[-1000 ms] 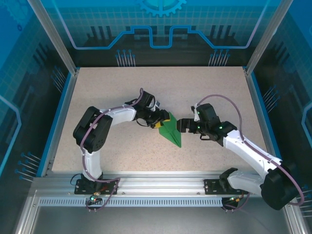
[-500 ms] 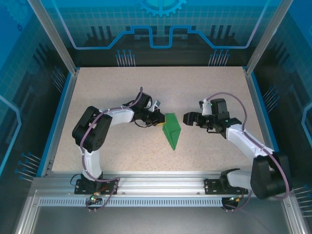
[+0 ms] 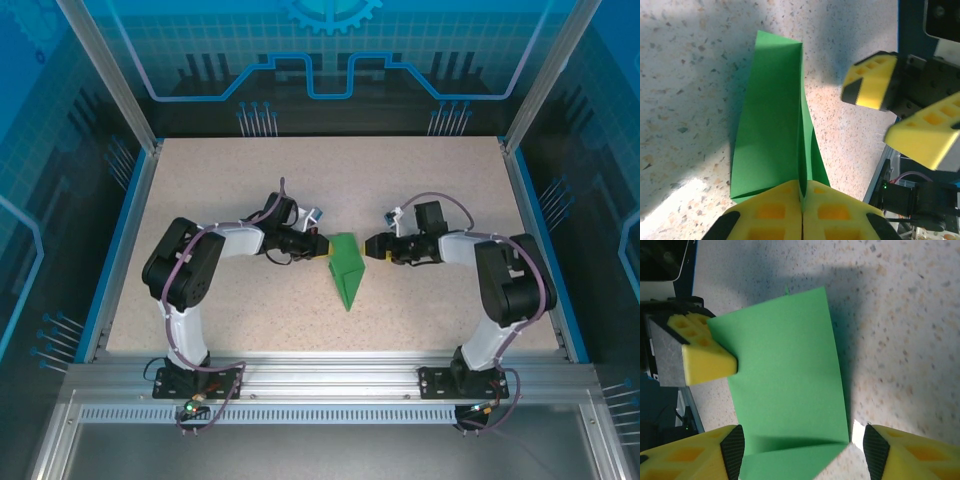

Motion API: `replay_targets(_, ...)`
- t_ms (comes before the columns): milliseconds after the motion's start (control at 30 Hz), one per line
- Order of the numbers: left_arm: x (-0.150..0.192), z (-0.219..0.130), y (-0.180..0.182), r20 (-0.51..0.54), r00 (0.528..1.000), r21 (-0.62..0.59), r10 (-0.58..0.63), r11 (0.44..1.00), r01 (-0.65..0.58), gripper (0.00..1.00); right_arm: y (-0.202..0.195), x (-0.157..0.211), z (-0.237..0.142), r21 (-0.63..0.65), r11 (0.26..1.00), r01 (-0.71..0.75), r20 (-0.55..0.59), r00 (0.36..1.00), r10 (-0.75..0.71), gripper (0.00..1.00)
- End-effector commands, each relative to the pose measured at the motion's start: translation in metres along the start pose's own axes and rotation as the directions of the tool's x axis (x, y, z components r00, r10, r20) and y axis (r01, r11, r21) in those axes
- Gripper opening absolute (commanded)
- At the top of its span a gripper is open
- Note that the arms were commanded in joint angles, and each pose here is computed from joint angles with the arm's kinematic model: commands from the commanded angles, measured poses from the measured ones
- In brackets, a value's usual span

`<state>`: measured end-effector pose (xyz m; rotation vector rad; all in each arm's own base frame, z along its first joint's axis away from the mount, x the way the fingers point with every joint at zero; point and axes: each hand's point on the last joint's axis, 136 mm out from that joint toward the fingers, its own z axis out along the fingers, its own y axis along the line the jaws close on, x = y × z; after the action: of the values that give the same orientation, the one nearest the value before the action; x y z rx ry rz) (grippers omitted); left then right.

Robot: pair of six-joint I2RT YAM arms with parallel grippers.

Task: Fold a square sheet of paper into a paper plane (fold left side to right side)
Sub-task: Fold the wing for the fifth time at the center of the table.

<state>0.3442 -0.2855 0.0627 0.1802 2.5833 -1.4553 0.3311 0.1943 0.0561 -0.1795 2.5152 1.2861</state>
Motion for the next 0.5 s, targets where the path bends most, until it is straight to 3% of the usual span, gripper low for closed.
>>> replay_targets(0, 0.003, 0.004, -0.001, -0.022, 0.998, 0.055, 0.057, 0.997, -0.056, 0.06, 0.009, -0.018, 0.004, -0.1, 0.993, 0.057, 0.018, 0.998, -0.055, 0.66)
replay_targets(467, 0.004, 0.008, 0.001, -0.036, 0.997, 0.072, 0.065, 0.995, -0.062, 0.04, 0.0, -0.011, 0.035, -0.161, 0.987, -0.001, -0.081, 0.997, -0.012, 0.61)
